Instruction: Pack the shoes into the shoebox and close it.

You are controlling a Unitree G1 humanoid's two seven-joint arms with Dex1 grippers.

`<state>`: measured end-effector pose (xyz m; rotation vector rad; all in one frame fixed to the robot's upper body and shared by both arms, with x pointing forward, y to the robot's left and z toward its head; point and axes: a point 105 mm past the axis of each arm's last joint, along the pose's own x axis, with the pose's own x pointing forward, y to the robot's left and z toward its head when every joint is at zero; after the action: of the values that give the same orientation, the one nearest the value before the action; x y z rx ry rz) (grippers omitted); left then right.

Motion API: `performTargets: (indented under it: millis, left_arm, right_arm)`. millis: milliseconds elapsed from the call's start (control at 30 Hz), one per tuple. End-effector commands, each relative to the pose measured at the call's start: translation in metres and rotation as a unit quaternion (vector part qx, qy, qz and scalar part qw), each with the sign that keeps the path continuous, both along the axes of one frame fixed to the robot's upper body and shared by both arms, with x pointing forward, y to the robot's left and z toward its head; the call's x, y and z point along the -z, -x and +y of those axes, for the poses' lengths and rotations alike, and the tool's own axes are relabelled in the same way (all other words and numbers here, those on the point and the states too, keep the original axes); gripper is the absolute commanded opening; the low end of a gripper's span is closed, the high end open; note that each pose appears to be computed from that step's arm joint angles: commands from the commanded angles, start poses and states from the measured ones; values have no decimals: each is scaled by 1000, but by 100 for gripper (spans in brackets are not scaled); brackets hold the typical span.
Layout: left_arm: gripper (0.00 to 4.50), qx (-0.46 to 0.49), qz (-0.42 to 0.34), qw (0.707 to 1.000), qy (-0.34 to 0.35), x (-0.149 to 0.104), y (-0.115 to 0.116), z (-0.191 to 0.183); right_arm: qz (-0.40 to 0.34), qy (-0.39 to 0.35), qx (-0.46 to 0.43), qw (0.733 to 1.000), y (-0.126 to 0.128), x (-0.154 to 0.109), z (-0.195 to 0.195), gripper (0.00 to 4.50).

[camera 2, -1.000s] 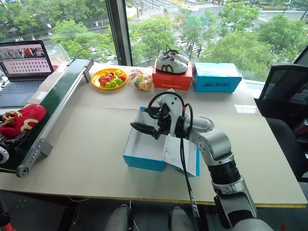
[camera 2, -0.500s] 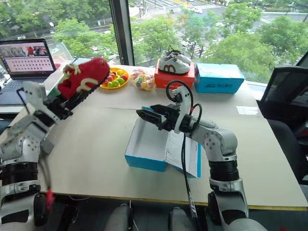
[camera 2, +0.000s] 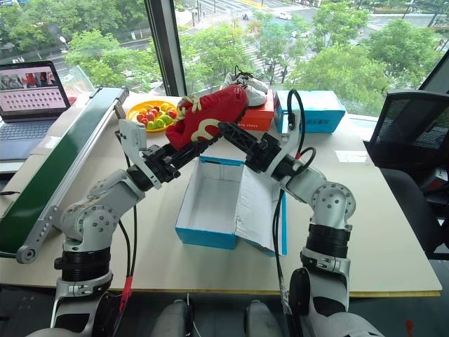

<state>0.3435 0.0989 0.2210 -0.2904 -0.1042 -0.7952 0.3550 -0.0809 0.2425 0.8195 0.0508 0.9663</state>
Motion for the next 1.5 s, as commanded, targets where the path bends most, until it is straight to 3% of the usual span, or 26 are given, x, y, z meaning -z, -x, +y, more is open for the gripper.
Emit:
performTargets:
  millis: [33,67,333,400,433,500,533,600,733,833,1100,1500]
  left_arm:
    - [233,17,-35,999,3,-17,9,-9]
    - [233,18,-36,999,2,-17,9,-10]
    - [233,26,-33,999,-6,-14,13,-14]
    - [325,19,-28,999,-3,-12,12,-6]
    - [350,18,-26,1000,-1,-12,12,0]
    - [432,18,-31,999,-15,-12,15,13]
    - [450,17,-32,999,-27,-11,16,20]
    - [450,17,-31,998,-47,-10,17,30]
    - [450,95,3,969,-229,17,48,73]
    - [450,113,22,945,-307,31,56,89]
    - [450,159,51,946,-279,48,70,73]
    - [450,166,64,946,-271,61,87,66]
  right_arm:
    - [-31,-12,-7,999,7,-19,2,398]
    - [-29,-13,-5,999,6,-18,3,382]
    - [-13,-3,22,1000,-3,-16,3,100]
    - [-12,0,31,999,-5,-18,1,48]
    - [-13,2,35,999,-6,-19,0,29]
    - [-14,10,46,999,-8,-21,-3,23]
    - [-15,16,53,998,-9,-22,-5,23]
    - [-15,28,63,998,-10,-23,-7,23]
    - [-16,190,98,977,-13,-11,-3,22]
    - [-1,262,80,962,-6,7,4,22]
    - [66,392,41,917,18,74,-8,22]
    - [111,499,21,859,44,119,-37,22]
